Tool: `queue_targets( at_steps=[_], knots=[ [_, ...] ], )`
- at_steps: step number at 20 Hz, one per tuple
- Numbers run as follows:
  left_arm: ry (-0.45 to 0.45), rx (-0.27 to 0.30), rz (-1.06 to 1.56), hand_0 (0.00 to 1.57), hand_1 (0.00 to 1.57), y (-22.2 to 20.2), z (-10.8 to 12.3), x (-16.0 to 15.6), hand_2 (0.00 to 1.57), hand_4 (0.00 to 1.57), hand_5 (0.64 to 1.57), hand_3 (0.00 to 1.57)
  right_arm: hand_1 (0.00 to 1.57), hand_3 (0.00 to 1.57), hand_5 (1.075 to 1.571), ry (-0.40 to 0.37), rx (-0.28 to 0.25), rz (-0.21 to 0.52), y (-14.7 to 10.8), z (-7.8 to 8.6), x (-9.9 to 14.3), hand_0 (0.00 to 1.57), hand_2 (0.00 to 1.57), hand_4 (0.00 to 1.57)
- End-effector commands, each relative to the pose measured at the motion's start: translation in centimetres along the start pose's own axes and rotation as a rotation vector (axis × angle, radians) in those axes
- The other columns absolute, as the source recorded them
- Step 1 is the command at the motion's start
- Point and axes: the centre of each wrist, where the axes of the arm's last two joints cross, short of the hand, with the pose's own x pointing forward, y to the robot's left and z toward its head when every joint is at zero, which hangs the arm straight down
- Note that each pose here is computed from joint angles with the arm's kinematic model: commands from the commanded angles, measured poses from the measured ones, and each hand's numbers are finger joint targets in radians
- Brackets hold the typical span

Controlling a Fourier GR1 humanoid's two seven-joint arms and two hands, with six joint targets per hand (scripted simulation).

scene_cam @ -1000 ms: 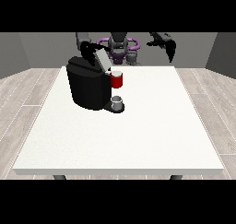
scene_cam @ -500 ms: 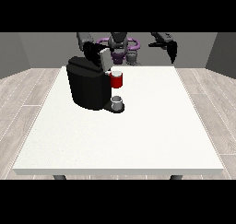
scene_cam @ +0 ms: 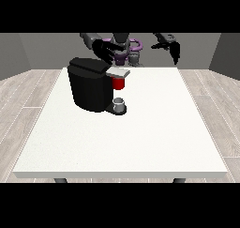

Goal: Insert the coffee pod into the coffee machine and close the lid

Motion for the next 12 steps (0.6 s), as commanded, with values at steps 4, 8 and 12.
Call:
queue_targets(
  at_steps=[4,8,12],
  knots=[
    [-0.031,-0.010,-0.004,0.00,0.00,-0.9,-1.0,1.1,0.00,0.18,1.571,0.00,0.00,0.00,1.571,-0.056,0.019,0.074,2.2,-1.0,0.6,0.00,0.00,0.11],
    [-0.035,0.017,0.008,0.00,0.00,1.5,-1.0,0.1,0.00,0.00,1.571,0.00,0.00,0.00,1.571,-0.070,0.047,0.029,3.0,-2.1,3.4,0.00,0.00,0.12],
    [-0.058,0.010,0.007,0.00,0.00,0.9,0.0,0.0,0.00,0.18,1.571,0.00,0.00,0.00,1.571,-0.122,0.097,-0.013,3.8,-0.6,1.0,0.00,0.00,0.13]
  ],
)
